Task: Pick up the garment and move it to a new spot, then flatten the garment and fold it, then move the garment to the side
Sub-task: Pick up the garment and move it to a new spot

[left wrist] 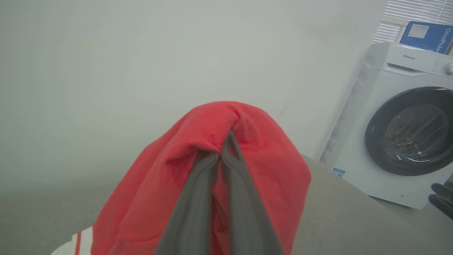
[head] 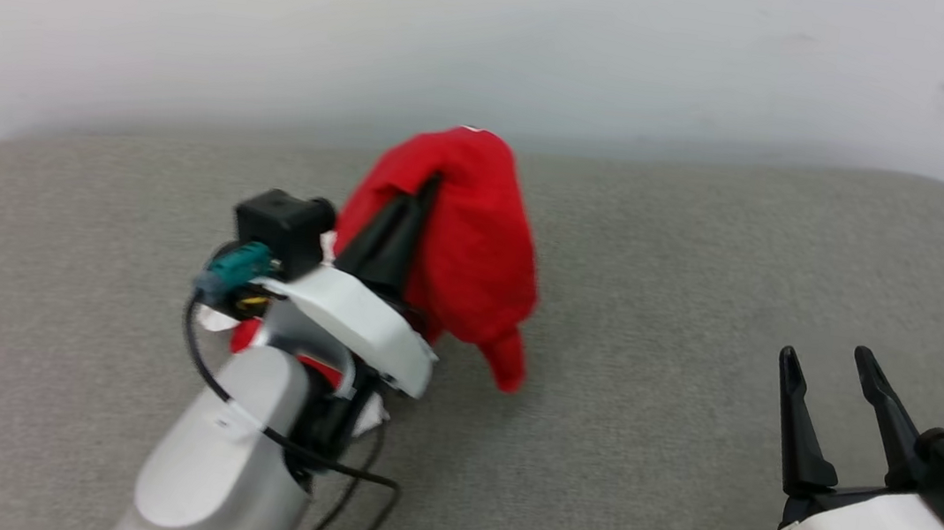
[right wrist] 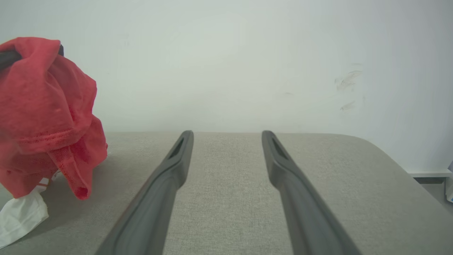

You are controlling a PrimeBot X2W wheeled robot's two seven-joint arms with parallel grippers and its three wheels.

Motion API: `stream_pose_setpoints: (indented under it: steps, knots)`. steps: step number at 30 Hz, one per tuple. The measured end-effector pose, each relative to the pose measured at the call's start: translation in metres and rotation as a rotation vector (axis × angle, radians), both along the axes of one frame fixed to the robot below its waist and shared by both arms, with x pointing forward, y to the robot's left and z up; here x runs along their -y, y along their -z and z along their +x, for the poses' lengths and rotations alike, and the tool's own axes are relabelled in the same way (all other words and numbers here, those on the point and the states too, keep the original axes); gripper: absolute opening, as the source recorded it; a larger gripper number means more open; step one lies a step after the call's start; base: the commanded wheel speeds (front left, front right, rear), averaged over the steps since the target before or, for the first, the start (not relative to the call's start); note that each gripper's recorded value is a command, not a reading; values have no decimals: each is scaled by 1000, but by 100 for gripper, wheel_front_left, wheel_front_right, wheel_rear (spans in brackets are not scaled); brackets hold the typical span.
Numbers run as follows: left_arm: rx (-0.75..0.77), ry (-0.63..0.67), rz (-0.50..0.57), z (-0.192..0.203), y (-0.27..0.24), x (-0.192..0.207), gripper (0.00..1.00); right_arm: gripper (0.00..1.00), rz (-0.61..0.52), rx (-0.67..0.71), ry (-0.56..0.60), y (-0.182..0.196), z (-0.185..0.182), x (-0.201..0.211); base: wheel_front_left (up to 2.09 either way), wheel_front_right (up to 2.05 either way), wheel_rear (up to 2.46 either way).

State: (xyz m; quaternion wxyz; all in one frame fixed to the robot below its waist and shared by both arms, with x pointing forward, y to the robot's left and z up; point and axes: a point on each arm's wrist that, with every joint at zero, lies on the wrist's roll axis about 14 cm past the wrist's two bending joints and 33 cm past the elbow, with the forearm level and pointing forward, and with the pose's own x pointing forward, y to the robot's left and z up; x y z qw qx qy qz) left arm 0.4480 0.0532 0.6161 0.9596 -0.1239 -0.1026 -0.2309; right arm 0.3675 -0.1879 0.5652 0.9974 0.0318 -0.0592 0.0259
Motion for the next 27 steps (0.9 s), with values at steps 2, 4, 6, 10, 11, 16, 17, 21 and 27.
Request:
stream_pose_setpoints:
  steps: [2,4,6,10,11,16,17,21,27]
  knots:
    - [-14,81,-24,-6,2,31,0,100,1,-7,28,2,-4,9,0,0,0]
    - [-43,145,-26,-11,11,54,0,100,2,-18,49,5,-5,16,0,0,0]
    - [-104,197,-19,-16,32,71,0,100,1,-35,64,11,-4,21,0,0,0]
    - [-279,242,50,-25,97,85,0,100,6,-63,78,22,4,26,0,0,0]
    - [-319,246,63,-26,113,85,0,100,9,-66,79,24,7,26,0,0,0]
    - [-499,280,160,-43,183,80,0,100,11,-99,78,39,20,26,0,0,0]
    - [-528,304,172,-49,195,84,4,100,11,-110,76,44,23,26,0,0,0]
    - [-494,307,169,-53,190,84,100,100,14,-113,62,47,26,21,0,0,0]
    - [-306,232,142,-49,141,74,100,100,9,-83,36,34,20,12,0,0,0]
